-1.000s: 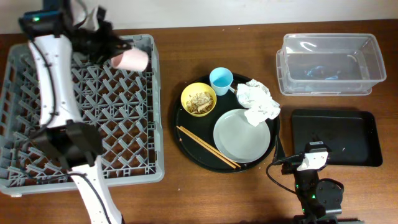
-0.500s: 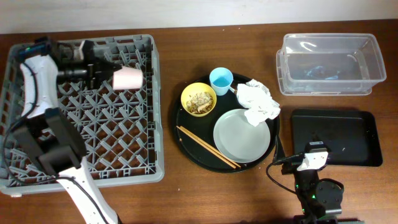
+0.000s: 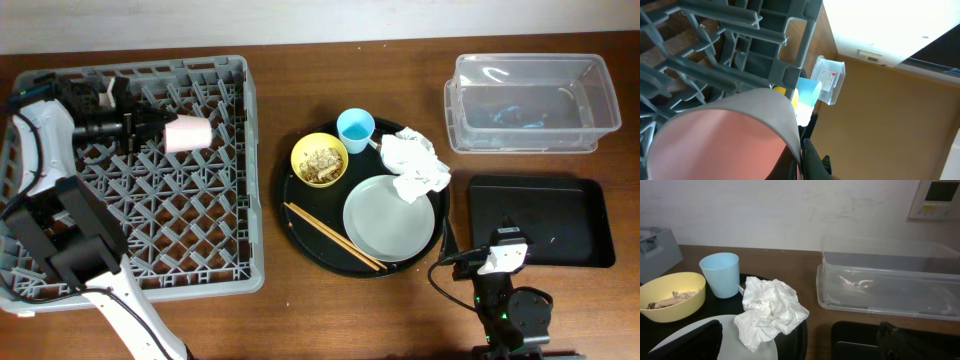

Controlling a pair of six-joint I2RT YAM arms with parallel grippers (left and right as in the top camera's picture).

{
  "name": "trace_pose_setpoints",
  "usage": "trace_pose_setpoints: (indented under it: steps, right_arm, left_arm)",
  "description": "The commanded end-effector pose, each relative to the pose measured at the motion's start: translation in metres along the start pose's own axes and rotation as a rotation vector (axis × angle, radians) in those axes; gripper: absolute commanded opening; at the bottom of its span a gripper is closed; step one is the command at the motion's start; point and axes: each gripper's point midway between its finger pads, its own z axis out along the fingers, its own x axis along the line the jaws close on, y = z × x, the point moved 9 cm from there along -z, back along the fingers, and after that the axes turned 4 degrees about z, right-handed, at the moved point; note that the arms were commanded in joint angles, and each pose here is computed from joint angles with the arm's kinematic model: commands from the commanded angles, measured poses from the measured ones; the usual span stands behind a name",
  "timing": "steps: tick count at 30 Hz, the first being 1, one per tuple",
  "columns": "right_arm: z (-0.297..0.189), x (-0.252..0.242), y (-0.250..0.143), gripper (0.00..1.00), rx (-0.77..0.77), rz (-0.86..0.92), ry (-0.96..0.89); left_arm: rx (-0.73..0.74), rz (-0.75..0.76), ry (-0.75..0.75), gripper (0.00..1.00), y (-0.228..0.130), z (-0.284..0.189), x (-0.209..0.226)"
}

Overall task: Sort waste into correct bins and load items into the dishwasher rack
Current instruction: 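Carry the pink cup over the dish rack with the left gripper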

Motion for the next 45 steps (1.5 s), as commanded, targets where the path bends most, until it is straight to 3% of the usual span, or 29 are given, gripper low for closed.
trace_pose_setpoints:
  steps: [1,8,15,24,29,35,45]
  right_arm:
    - [0.0,0.0,-0.002,0.99,0.002,0.004,0.003]
    - [0.0,0.0,-0.002,0.99,0.002,0.004,0.003]
    - [0.0,0.0,-0.002,0.99,0.002,0.004,0.003]
    - [0.0,0.0,-0.002,0.99,0.002,0.004,0.003]
    - [0.0,0.0,-0.002,0.99,0.002,0.004,0.003]
    - [0.0,0.0,-0.002,0.98,0.002,0.004,0.003]
    - [0.0,0.0,-0.002,0.99,0.002,0.004,0.003]
  left_arm:
    - [0.026,-0.044,-0.001,0.03,-0.006,0.003,0.012]
    - [0.034,-0.052,-0.034,0.04,-0.008,0.003,0.01]
    - [0.043,-0.06,0.082,0.12,-0.01,0.003,0.019]
    - [0.057,-0.074,0.213,0.13,-0.013,0.001,0.029]
    - [0.061,-0.035,0.218,0.24,-0.013,0.0,0.03]
    - [0.059,-0.038,0.362,0.3,-0.013,-0.008,0.043]
    - [-0.037,-0.065,0.52,0.34,-0.005,-0.056,0.048]
